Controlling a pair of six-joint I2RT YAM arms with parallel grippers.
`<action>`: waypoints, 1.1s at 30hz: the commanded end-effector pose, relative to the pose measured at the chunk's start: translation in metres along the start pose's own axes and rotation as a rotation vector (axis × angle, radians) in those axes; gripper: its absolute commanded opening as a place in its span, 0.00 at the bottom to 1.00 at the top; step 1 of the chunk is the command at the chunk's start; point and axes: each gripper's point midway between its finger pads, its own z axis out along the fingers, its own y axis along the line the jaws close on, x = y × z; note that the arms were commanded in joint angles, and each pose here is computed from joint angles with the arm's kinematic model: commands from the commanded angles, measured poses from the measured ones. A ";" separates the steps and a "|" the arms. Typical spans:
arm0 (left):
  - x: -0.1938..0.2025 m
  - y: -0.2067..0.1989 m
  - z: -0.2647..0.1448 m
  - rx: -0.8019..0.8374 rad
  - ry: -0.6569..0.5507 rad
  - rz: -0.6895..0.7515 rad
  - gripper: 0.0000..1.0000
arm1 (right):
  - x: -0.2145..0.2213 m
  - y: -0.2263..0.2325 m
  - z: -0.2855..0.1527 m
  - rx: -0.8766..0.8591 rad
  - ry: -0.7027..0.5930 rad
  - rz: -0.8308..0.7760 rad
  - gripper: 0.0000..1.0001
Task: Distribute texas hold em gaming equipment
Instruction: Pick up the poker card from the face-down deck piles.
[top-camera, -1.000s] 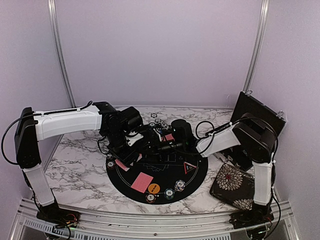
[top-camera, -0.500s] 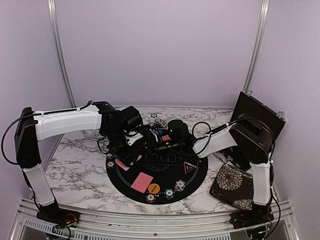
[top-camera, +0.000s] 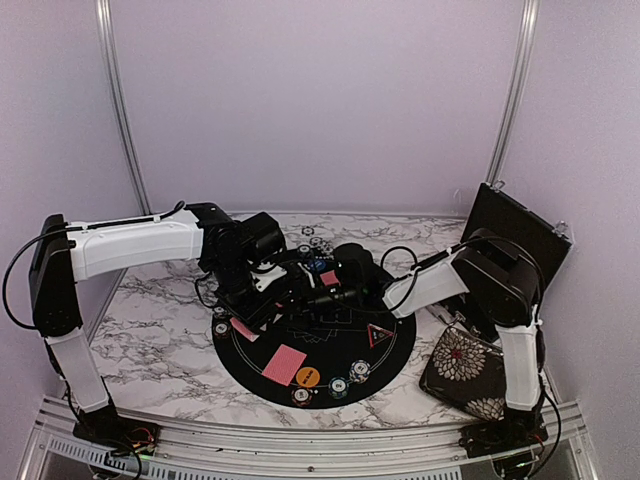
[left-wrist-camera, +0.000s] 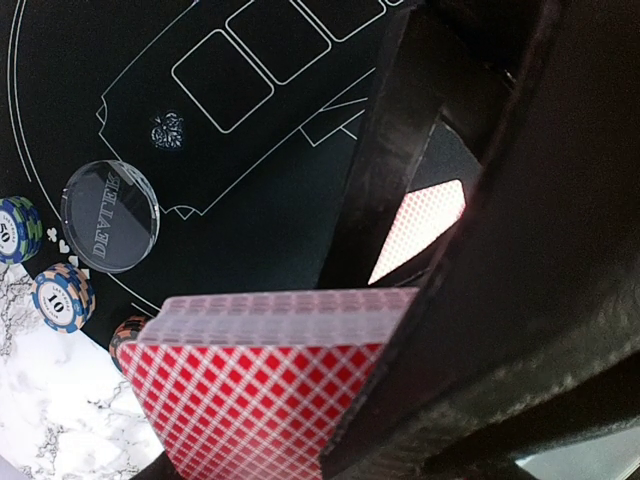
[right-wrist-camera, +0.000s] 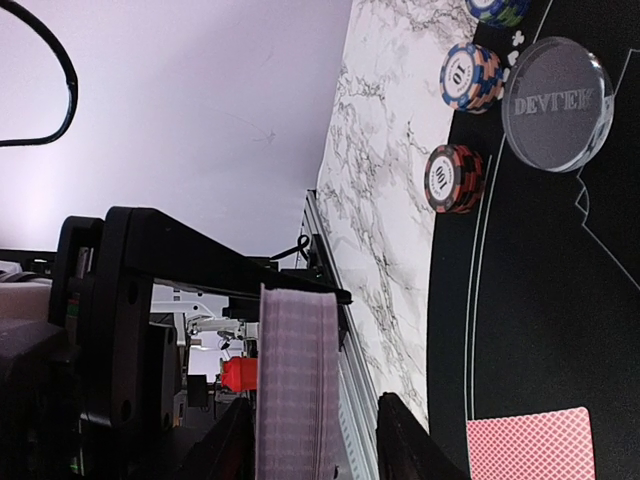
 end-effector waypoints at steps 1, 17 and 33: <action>-0.012 -0.004 -0.019 0.012 -0.062 0.017 0.46 | -0.004 0.009 0.005 -0.022 0.005 -0.026 0.39; -0.009 -0.003 -0.021 0.007 -0.062 0.017 0.46 | -0.011 -0.001 -0.012 0.006 -0.039 -0.008 0.33; -0.008 -0.003 -0.019 0.007 -0.058 0.017 0.46 | -0.014 0.004 -0.023 0.003 -0.065 -0.018 0.32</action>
